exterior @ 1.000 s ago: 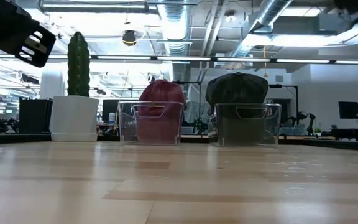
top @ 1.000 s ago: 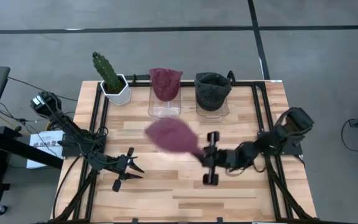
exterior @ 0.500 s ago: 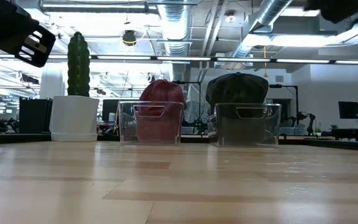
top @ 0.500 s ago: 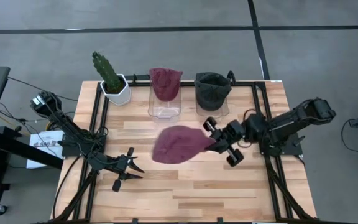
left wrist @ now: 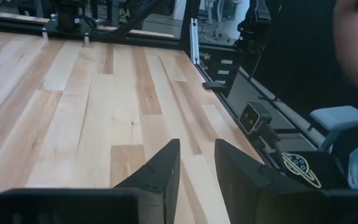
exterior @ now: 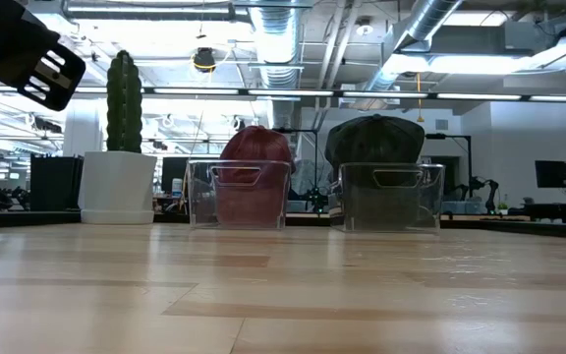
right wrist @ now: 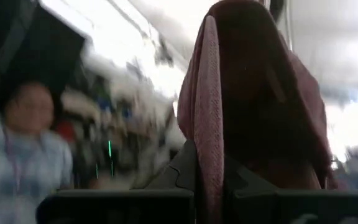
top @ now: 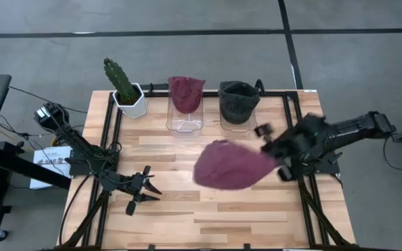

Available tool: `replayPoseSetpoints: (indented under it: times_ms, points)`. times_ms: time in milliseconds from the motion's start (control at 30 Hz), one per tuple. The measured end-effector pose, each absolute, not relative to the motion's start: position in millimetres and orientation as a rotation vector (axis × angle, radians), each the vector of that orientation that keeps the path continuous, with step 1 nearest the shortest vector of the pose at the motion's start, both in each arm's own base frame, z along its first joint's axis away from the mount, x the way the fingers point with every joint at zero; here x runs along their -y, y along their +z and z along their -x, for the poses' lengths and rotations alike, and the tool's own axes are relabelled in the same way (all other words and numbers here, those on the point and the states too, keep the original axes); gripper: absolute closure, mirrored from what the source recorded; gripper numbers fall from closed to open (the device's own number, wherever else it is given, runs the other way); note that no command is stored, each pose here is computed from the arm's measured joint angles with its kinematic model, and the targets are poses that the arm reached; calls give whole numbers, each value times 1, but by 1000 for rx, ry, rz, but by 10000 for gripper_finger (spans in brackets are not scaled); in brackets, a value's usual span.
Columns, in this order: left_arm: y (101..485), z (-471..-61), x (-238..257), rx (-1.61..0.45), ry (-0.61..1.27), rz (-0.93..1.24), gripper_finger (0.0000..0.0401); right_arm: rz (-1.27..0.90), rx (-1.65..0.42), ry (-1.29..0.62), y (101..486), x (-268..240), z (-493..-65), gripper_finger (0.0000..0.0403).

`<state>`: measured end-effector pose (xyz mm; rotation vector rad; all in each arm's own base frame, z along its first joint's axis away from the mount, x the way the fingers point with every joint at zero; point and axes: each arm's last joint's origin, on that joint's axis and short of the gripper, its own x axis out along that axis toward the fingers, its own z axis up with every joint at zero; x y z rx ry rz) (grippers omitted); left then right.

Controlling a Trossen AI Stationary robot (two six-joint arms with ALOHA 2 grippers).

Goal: Pick & Place hat
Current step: Put the red cap into the transparent bin

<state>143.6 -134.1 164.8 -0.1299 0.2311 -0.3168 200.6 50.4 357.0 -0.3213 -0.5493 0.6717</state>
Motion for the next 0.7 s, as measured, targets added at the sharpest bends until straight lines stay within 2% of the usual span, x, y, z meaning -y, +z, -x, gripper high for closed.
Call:
replayPoseSetpoints:
  times_ms: [100, 267, 367, 533, 700]
  points:
    - [166, -144, 134, -221, -319, 139, 304, 365, 440, 612, 326, -73, -208, 399]
    - [178, -146, 133, -97, -268, 129, 304, 360, 480, 622, 292, -106, -217, 399]
    - [187, -149, 132, -11, -249, 78, 304, 298, 485, 558, 275, -121, -225, 399]
    - [205, -160, 130, 61, -163, -17, 304, 229, 458, 451, 243, -140, -242, 399]
    - [217, -169, 126, 93, -71, -111, 304, 222, 492, 441, 223, -146, -252, 399]
